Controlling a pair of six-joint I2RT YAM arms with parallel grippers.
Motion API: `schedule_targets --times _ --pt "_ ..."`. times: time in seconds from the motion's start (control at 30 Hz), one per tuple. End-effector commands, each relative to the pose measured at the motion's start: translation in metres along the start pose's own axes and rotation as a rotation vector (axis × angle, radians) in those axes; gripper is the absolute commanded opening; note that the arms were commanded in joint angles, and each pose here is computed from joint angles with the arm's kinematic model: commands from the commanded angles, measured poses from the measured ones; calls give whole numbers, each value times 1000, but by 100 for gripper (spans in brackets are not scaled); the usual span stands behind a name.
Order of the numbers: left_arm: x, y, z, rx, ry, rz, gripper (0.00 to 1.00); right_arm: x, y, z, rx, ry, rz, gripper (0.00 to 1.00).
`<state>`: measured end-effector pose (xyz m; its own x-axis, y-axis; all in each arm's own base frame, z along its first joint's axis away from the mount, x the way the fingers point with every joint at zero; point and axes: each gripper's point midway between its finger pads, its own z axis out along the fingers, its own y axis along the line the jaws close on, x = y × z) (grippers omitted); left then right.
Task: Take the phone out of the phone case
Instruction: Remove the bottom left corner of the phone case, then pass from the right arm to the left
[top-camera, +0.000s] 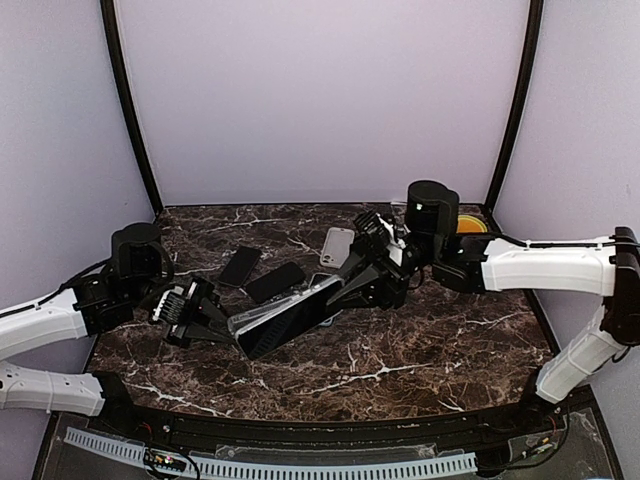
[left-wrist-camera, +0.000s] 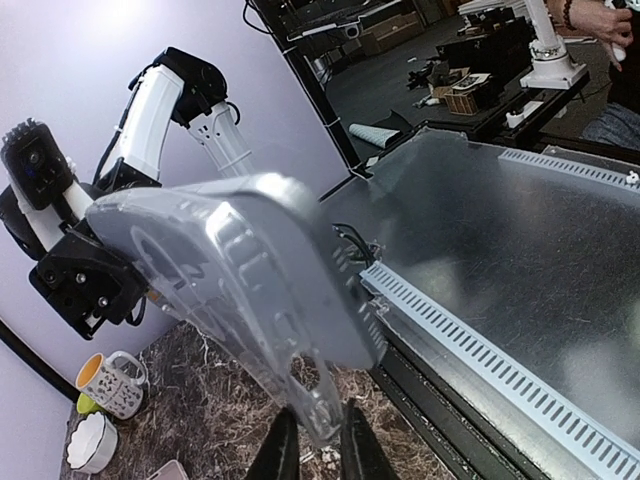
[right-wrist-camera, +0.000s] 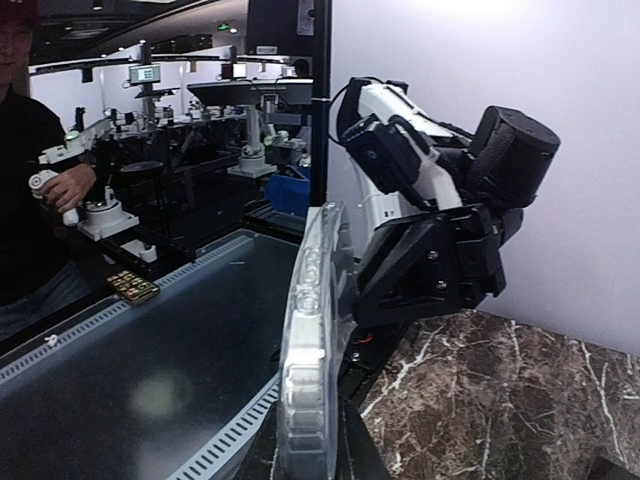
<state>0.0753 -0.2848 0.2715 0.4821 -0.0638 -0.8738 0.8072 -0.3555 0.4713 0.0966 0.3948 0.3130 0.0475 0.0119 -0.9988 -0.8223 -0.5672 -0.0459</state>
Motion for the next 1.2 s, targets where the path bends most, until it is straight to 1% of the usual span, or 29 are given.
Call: schedule_targets --times 0.0,0.07,0.2,0.23,0.33,0.4,0.47,0.7,0.9,1.0,1.07,1.17 --pt "-2 8 -3 -60 27 114 5 10 30 17 -182 21 104 0" --pt "0 14 -5 -100 51 146 5 14 30 17 -181 38 109 0" --pt "5 23 -9 -184 96 193 8 21 26 17 -141 75 82 0" --pt "6 24 -10 -192 104 196 12 21 25 17 -128 82 69 0" --pt "8 24 -10 -194 115 185 20 21 21 16 -87 99 33 0" --pt "10 24 -10 -189 123 175 28 19 18 15 -55 108 7 0" --pt "13 23 -11 -195 137 170 33 18 14 13 -20 120 -14 0" --pt "20 32 -20 -294 207 201 39 20 1 -7 153 226 -98 0" --pt "28 43 -30 -380 284 245 52 18 -17 -40 346 281 -65 0" --pt "29 50 -37 -440 314 273 54 14 -18 -58 418 285 -96 0" --pt "27 50 -39 -451 312 277 53 10 -21 -72 497 266 -138 0" --pt "17 47 -39 -442 264 275 50 0 -29 -90 631 236 -209 0"
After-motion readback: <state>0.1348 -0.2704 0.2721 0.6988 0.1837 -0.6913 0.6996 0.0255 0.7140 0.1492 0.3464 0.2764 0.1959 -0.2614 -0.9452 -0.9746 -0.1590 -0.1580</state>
